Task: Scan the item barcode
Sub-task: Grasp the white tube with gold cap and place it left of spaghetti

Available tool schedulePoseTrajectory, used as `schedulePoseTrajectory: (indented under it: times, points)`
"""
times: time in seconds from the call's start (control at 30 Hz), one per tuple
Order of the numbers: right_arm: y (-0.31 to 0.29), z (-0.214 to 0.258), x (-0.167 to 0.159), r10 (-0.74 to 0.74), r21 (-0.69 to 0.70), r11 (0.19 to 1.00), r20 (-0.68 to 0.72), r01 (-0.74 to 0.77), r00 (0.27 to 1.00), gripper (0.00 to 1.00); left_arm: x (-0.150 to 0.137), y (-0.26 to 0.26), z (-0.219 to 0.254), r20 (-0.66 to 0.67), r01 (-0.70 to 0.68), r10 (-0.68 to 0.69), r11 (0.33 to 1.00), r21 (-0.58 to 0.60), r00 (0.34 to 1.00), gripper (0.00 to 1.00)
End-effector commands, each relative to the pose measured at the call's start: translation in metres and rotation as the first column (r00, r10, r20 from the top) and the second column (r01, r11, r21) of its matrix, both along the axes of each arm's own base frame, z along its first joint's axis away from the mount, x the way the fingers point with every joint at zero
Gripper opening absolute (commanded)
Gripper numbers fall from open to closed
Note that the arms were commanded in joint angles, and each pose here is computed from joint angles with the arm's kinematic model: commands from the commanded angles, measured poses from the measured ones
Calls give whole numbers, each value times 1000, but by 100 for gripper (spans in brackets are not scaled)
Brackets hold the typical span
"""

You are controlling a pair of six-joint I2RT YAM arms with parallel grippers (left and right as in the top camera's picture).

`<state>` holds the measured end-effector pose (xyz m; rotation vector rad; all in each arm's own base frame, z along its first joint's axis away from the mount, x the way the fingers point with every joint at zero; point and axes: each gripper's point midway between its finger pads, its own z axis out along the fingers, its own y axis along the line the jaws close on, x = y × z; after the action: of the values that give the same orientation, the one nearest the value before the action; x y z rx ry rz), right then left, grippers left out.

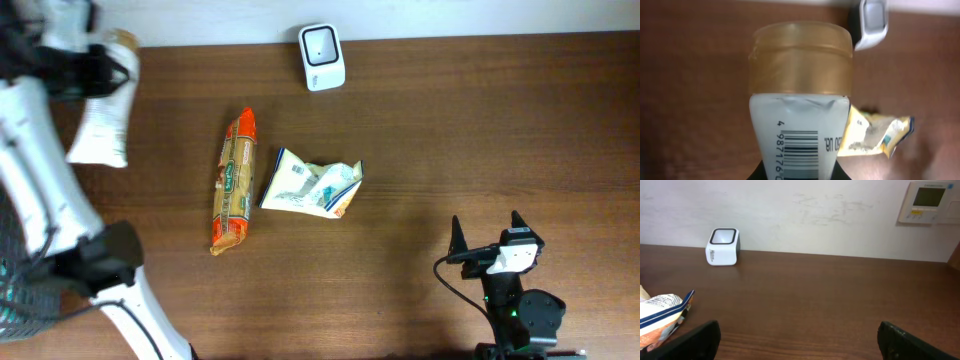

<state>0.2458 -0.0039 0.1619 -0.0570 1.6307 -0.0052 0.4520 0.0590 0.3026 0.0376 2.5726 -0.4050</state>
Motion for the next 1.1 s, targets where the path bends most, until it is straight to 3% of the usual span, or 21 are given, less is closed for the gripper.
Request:
schedulePoseTrajectory:
  times: [0.0,0.03,0.13,0.2,0.37,0.4,0.43,0.47,0.5,0.53,0.67,0.73,0.83,0.93,1.03,1.07]
  points:
    - [-3,-3,0,-17,4,1000,-6,17,1000,99,9,-24,-93,-287,-24,40,998,61,957,0]
    - [-3,-3,0,-17,3,1000,-6,17,1000,99,10,-33,-133,-375,-15,47,996,88,926,0]
    - [-3,-3,0,-17,3,1000,-6,17,1000,99,7,-45,-193,-461,-5,49,995,96,886,0]
    - [-3,-3,0,-17,4,1000,-6,17,1000,98,-10,-47,-234,-538,6,47,995,95,842,0]
    - [-3,-3,0,-17,3,1000,-6,17,1000,99,-40,-48,-287,-618,23,47,994,105,785,0]
    - [-3,-3,0,-16,3,1000,-6,16,1000,99,-38,-51,-288,-613,27,41,994,102,789,11]
    - [-3,-3,0,-17,4,1000,-6,17,1000,99,-36,-55,-288,-607,34,33,995,98,794,38]
    - [-3,-3,0,-17,4,1000,-6,17,1000,99,-35,-61,-287,-604,47,21,994,98,796,74]
    - [-3,-3,0,-17,3,1000,-6,17,1000,98,-36,-65,-285,-606,58,13,994,97,795,99]
    - [-3,-3,0,-17,3,1000,-6,17,1000,99,-35,-70,-281,-605,69,4,993,98,796,99]
    - [-3,-3,0,-17,3,1000,-6,17,1000,99,-7,-76,-212,-467,71,-6,990,121,884,99]
    - [-3,-3,0,-17,3,1000,-6,17,1000,99,13,-60,-134,-288,18,35,983,180,957,99]
    - [-3,-3,0,-16,3,1000,-6,16,1000,99,21,-34,-21,4,-94,95,970,224,995,99]
    - [-3,-3,0,-17,4,1000,-6,17,1000,99,-1,23,79,274,-302,225,910,283,935,99]
    - [-3,-3,0,-17,3,1000,-6,17,1000,99,-43,84,120,366,-485,373,825,291,853,99]
    - [-3,-3,0,-17,3,1000,-6,17,1000,99,-70,126,122,358,-635,540,730,252,762,99]
